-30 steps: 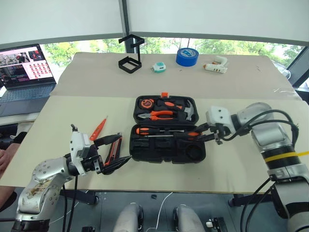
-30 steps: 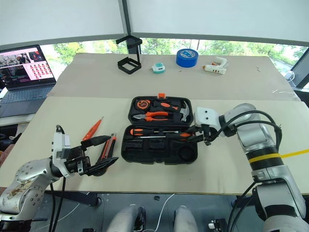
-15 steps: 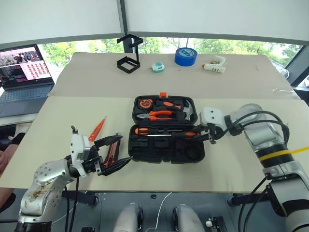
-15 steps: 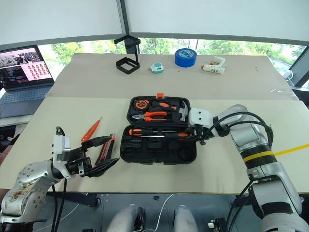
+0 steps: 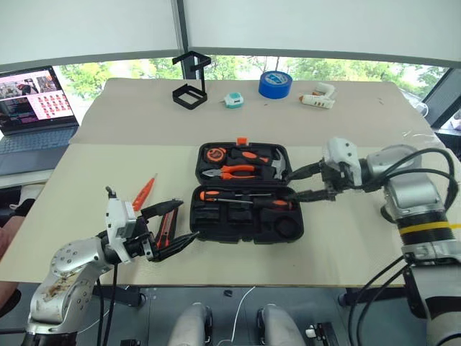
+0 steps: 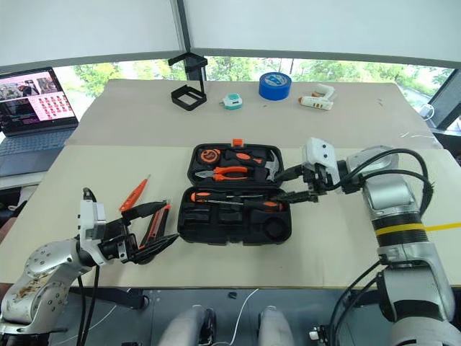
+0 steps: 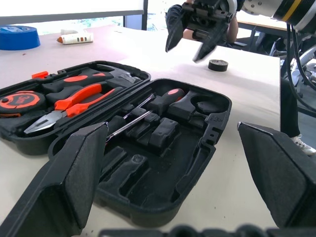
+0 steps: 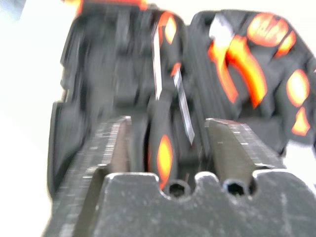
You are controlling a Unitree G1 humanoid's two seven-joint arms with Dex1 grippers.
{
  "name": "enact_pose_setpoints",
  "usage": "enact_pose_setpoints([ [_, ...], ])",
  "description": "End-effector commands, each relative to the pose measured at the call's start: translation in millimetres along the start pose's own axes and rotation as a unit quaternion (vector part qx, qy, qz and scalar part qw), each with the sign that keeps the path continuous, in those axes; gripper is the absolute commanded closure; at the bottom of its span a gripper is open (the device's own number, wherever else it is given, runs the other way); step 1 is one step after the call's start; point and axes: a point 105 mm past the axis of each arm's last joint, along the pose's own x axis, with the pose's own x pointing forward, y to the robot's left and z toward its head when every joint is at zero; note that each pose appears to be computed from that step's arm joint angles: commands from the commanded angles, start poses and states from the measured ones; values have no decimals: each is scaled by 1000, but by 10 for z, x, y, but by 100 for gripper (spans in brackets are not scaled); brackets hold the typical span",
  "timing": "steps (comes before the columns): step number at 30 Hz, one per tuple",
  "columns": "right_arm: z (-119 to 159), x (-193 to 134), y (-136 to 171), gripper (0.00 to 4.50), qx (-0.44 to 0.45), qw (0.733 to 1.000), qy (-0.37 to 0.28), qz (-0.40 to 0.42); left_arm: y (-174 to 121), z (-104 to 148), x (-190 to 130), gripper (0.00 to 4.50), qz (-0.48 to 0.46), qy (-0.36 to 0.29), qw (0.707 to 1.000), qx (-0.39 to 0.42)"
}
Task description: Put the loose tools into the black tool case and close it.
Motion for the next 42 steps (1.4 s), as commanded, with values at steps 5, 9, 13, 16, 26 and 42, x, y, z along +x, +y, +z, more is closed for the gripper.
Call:
enact_pose_setpoints([
  [5, -154, 443, -51, 448, -14, 998, -8, -54, -3, 82, 62, 0, -1, -5, 1000, 16],
  [9, -267, 595, 81, 448, -7, 1000, 5, -24, -3, 83, 62, 0, 0, -1, 1000, 17],
  [13, -343, 672, 129, 448, -7, 1000, 17, -18, -3, 90, 74, 0, 0, 0, 1000, 18],
  [16, -389, 726, 162, 448, -5, 1000, 23, -11, 5, 96, 85, 0, 1, 2, 1000, 19],
  [26, -461, 856, 211, 448, 12, 998, 53, 6, -4, 16, 51, 0, 10, 12, 1000, 15],
  [42, -160, -420, 523, 33, -34, 974, -186, -121, 280, -185, -1448, 0, 360, 67, 930, -16],
])
